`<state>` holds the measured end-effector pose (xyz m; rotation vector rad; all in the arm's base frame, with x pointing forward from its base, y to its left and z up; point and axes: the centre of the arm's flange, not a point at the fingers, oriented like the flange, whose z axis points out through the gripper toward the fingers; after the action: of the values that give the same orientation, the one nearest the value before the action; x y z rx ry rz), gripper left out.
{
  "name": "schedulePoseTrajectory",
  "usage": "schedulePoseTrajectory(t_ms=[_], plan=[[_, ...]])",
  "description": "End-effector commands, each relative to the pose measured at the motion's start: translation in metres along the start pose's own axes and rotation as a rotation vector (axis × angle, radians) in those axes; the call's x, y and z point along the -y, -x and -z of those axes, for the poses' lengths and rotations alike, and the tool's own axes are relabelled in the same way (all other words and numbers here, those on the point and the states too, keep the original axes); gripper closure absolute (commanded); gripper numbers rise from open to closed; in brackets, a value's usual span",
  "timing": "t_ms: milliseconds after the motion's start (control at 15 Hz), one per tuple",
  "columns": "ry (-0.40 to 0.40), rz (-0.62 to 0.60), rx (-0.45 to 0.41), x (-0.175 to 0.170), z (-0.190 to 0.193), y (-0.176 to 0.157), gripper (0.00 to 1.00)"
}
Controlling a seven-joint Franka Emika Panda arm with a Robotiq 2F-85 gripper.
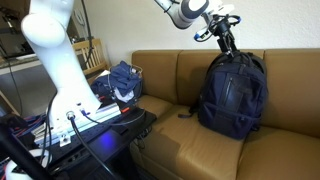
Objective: Move the blue bag to the left
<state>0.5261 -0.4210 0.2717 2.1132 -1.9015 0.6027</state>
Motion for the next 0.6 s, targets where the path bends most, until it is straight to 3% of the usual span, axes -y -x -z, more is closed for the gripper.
schedulePoseTrajectory(t_ms=[0, 200, 400, 467, 533], plan=[[0.062, -0.043, -0.110, 0.024, -0.015, -0.016, 0.00], [0.122, -0.043, -0.151, 0.029, -0.029, -0.019, 0.00], [0.112, -0.071, -0.144, 0.033, -0.043, -0.019, 0.00], [0.098, -0.082, -0.132, 0.035, -0.045, -0.018, 0.25], [0.090, -0.089, -0.133, 0.038, -0.046, -0.018, 0.26]])
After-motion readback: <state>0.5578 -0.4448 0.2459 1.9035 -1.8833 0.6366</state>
